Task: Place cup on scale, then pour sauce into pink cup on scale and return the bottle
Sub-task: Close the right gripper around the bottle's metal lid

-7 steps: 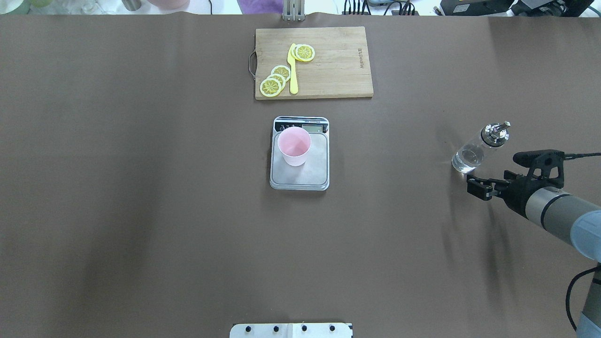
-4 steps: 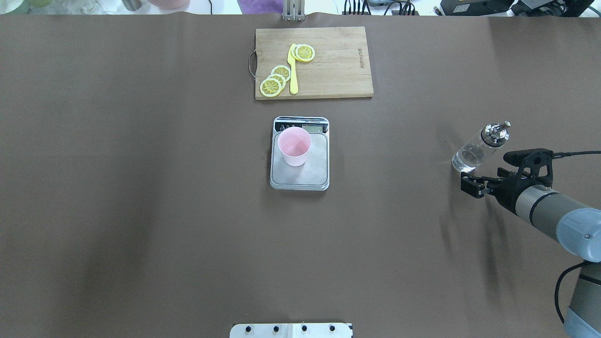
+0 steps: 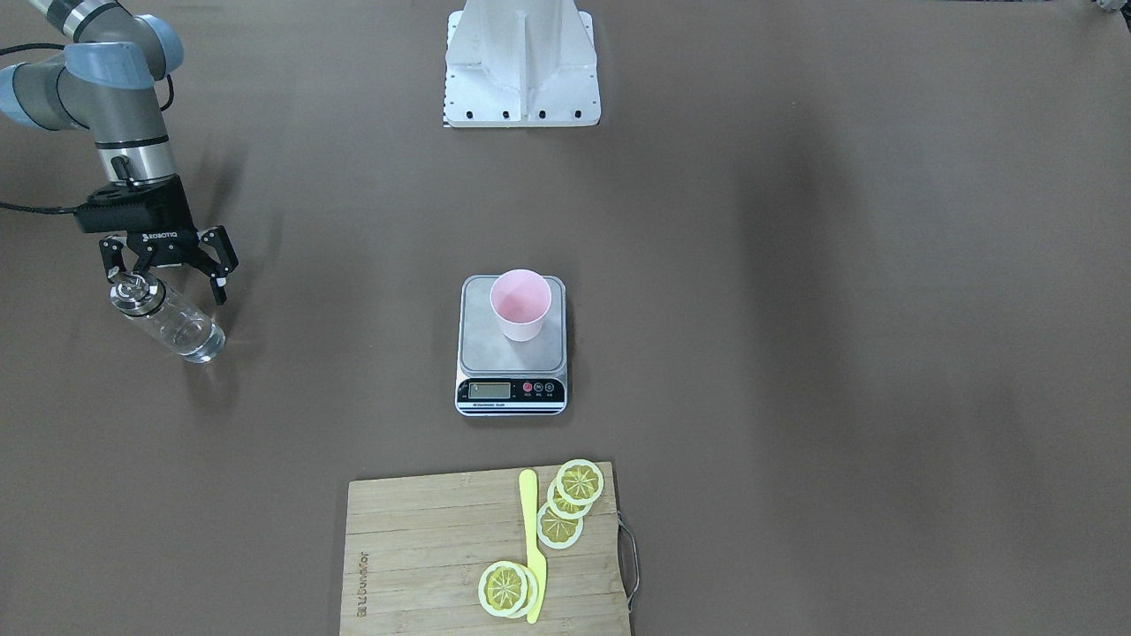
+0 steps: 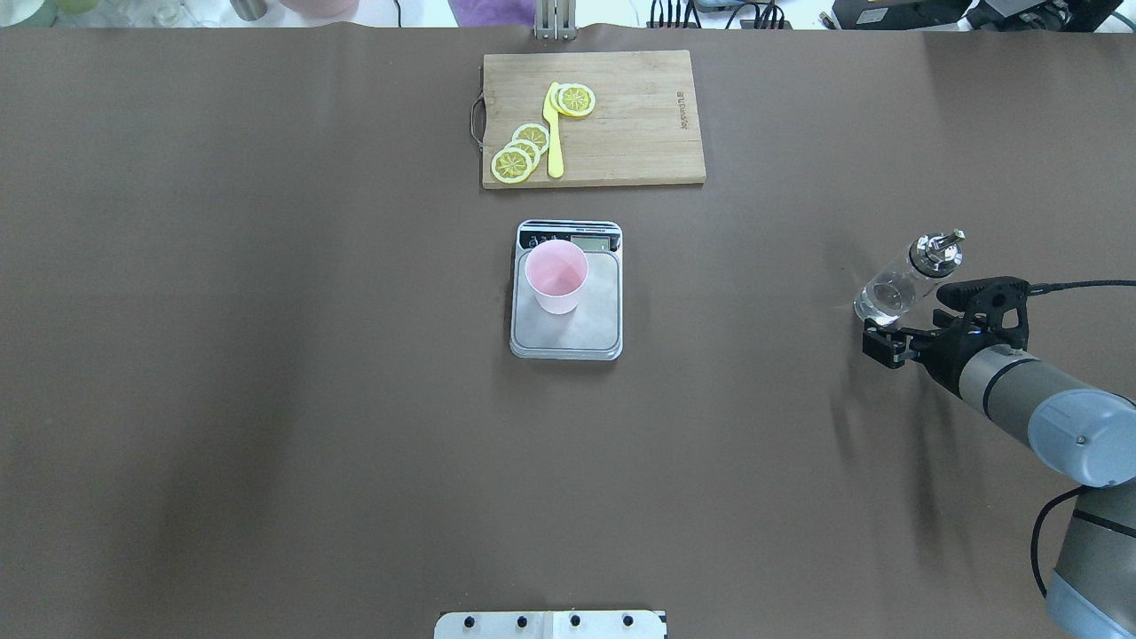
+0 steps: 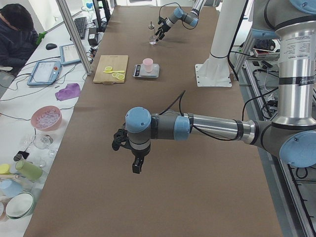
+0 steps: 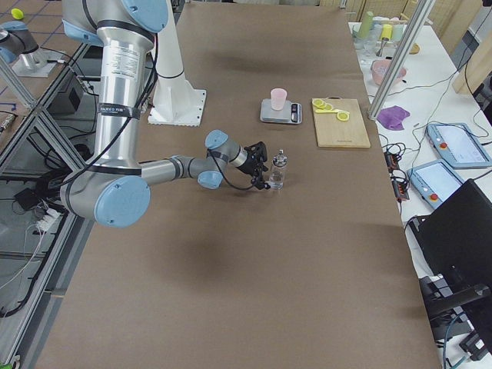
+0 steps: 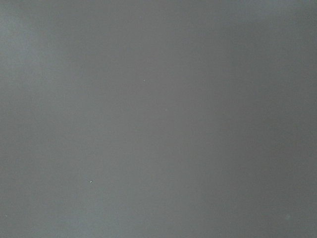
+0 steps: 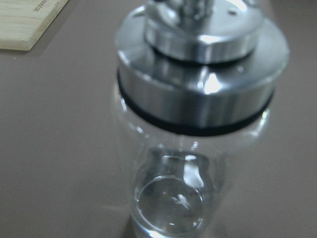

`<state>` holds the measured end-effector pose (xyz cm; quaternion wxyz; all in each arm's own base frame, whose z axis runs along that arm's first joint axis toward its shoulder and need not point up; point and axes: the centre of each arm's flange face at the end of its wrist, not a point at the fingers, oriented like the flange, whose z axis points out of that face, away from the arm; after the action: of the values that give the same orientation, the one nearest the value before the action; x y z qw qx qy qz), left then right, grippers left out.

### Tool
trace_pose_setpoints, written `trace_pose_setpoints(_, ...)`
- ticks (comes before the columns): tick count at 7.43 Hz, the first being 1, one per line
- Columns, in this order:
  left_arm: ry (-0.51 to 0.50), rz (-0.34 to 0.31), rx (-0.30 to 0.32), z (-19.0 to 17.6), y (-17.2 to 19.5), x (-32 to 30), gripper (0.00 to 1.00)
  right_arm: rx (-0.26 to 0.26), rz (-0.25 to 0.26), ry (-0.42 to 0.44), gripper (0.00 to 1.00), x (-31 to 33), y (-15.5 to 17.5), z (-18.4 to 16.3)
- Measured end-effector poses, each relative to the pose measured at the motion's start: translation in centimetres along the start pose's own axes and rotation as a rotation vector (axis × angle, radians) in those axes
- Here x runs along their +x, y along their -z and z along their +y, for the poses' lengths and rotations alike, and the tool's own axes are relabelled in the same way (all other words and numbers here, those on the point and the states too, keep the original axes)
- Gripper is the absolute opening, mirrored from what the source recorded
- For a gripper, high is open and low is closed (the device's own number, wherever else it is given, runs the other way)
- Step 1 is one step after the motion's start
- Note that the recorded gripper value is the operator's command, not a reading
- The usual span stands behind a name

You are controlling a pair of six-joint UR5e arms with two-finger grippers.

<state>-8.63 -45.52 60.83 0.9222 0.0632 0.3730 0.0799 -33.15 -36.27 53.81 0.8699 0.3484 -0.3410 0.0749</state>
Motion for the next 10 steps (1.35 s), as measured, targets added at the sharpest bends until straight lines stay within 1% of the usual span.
trace_pose_setpoints(2,0.000,0.000,0.000,0.0,0.0,0.0,0.98,0.015,0.011,0.019,1.00,0.0,-0.4,-0.1)
trace_pose_setpoints(5,-0.001,0.000,0.000,0.0,0.0,0.0,0.98,0.036,0.017,0.019,1.00,-1.0,-2.3,-0.9)
trace_pose_setpoints(10,-0.004,0.000,0.003,-0.1,0.1,0.1,0.98,0.047,0.028,0.014,0.99,-0.6,-2.8,-1.6)
